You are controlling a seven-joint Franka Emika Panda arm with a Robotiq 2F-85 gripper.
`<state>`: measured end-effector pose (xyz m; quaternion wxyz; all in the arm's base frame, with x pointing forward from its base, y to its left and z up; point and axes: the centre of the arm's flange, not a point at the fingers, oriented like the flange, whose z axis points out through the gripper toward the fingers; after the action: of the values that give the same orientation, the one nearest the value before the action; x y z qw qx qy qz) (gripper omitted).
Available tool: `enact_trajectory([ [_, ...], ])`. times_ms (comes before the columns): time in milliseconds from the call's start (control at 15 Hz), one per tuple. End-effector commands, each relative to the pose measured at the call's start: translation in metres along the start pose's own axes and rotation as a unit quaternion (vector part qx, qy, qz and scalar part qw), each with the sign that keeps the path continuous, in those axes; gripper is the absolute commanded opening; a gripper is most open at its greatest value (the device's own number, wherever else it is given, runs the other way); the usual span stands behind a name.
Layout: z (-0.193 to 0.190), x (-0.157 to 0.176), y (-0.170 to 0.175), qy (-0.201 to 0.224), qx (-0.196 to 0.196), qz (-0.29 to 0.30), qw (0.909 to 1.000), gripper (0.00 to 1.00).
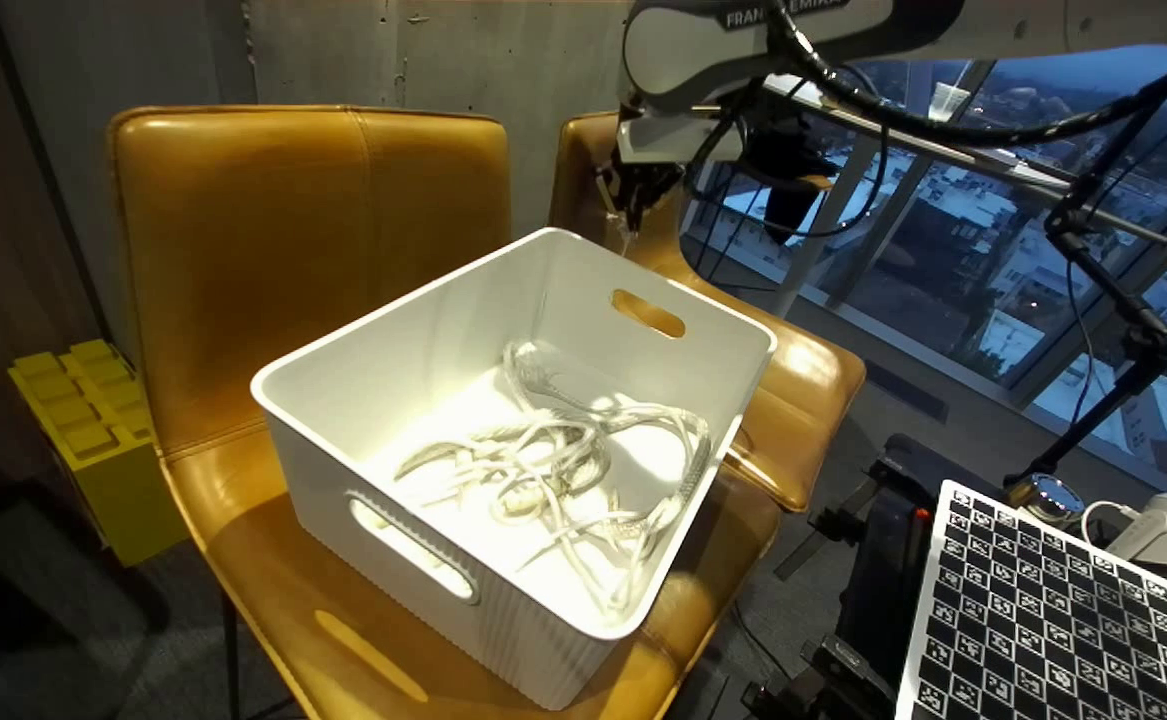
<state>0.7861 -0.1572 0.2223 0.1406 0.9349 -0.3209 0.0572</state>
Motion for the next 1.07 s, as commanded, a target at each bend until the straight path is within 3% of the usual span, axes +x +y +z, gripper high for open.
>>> enact_trajectory([
  [0, -0.068, -0.057, 0.012, -0.026, -0.014, -0.034, 0.9990, 0.01],
  [133, -0.094, -0.072, 0.012, -0.043, -0.011, -0.064, 0.9970, 0.01],
  [533, -0.186, -0.116, 0.007, -0.021, 0.025, -0.163, 0.9860, 0.01],
  [733, -0.231, -0.151, 0.004, -0.011, 0.043, -0.211, 0.9765, 0.01],
  [1000, -0.287, -0.215, -0.001, -0.003, 0.084, -0.277, 0.9573, 0.01],
])
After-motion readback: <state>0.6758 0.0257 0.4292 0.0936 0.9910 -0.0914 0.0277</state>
